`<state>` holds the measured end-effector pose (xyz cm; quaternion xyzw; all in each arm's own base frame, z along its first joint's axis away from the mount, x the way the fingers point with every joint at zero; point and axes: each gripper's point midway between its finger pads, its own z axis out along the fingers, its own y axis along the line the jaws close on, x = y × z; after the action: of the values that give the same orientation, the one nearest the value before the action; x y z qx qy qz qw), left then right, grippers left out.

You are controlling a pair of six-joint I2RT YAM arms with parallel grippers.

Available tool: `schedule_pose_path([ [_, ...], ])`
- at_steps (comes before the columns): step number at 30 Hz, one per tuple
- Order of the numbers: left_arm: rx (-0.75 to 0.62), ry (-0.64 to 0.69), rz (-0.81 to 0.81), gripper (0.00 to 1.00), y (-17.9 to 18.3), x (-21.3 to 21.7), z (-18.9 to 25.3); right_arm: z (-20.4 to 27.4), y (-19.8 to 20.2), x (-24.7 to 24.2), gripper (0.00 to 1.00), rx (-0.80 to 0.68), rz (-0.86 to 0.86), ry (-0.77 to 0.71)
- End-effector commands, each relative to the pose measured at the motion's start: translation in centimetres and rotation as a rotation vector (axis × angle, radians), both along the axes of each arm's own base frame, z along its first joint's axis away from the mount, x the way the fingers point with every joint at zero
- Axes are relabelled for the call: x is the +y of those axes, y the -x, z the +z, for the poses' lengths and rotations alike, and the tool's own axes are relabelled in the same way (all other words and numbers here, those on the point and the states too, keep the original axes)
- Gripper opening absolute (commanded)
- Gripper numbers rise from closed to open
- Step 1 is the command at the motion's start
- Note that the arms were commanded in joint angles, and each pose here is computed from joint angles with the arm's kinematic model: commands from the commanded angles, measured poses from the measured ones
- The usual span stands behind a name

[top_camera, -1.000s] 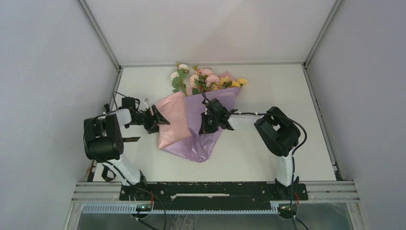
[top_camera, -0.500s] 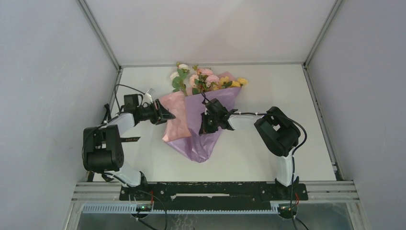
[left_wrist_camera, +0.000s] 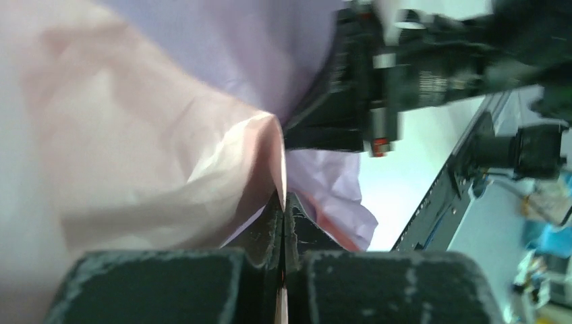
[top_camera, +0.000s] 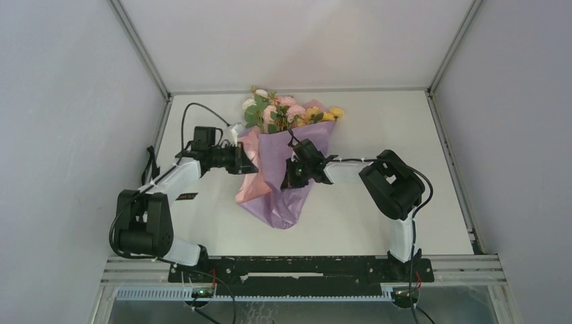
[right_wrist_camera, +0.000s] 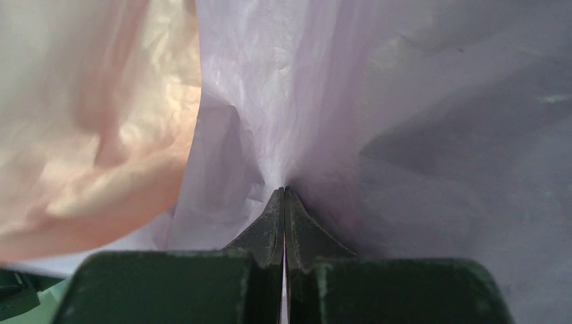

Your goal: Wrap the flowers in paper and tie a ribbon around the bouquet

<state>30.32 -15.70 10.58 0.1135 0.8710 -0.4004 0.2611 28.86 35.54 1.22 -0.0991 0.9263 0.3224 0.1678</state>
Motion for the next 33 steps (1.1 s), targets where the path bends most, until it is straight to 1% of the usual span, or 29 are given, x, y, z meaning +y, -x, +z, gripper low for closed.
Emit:
schedule_pose_path([
  [1, -0.238, -0.027, -0.191, 0.00, -0.3, -4.7, 5.4, -0.4, 0.2, -0.9, 0.00, 0.038, -0.058, -0.013],
  [3, -0.251, 0.002, -0.224, 0.00, -1.0, -6.9, 6.6, -0.1, -0.1, -0.6, 0.00, 0.039, -0.078, -0.052],
  [5, -0.237, 0.016, -0.244, 0.00, -1.8, -8.7, 6.5, 0.2, -0.3, -0.4, 0.00, 0.049, -0.108, -0.090],
  [7, -0.211, 0.010, -0.251, 0.00, -2.7, -10.2, 5.5, 0.3, -0.3, -0.4, 0.00, 0.065, -0.139, -0.133],
  [12, -0.097, -0.005, -0.267, 0.00, -4.6, -13.4, 1.8, 2.2, -0.5, -0.1, 0.00, 0.031, -0.204, -0.221],
  [16, -0.031, -0.080, -0.272, 0.00, -5.2, -14.2, -1.8, 4.4, -0.1, -1.0, 0.00, -0.011, -0.259, -0.266],
  [19, -0.012, -0.127, -0.261, 0.00, -5.5, -13.9, -3.5, 5.4, 1.0, -2.5, 0.01, -0.029, -0.280, -0.249],
  [23, -0.007, -0.173, -0.276, 0.00, -5.0, -13.5, -4.9, 6.1, 2.5, -5.9, 0.09, -0.058, -0.307, -0.182],
  [26, -0.025, -0.188, -0.300, 0.00, -4.4, -13.8, -4.7, 5.0, 2.0, -9.5, 0.26, -0.079, -0.353, -0.078],
  [28, -0.048, -0.192, -0.316, 0.00, -4.1, -14.2, -4.0, 4.1, 0.7, -10.6, 0.30, -0.069, -0.348, -0.062],
  [30, -0.062, -0.194, -0.337, 0.00, -3.5, -14.6, -3.0, 3.2, -0.8, -10.1, 0.31, -0.061, -0.301, -0.071],
  [31, -0.059, -0.191, -0.337, 0.00, -3.1, -14.9, -2.3, 2.7, -1.4, -9.3, 0.29, -0.047, -0.269, -0.092],
  [33, -0.052, -0.125, -0.404, 0.00, -0.8, -16.9, 0.2, 2.2, -2.2, -7.6, 0.17, 0.008, -0.224, -0.171],
])
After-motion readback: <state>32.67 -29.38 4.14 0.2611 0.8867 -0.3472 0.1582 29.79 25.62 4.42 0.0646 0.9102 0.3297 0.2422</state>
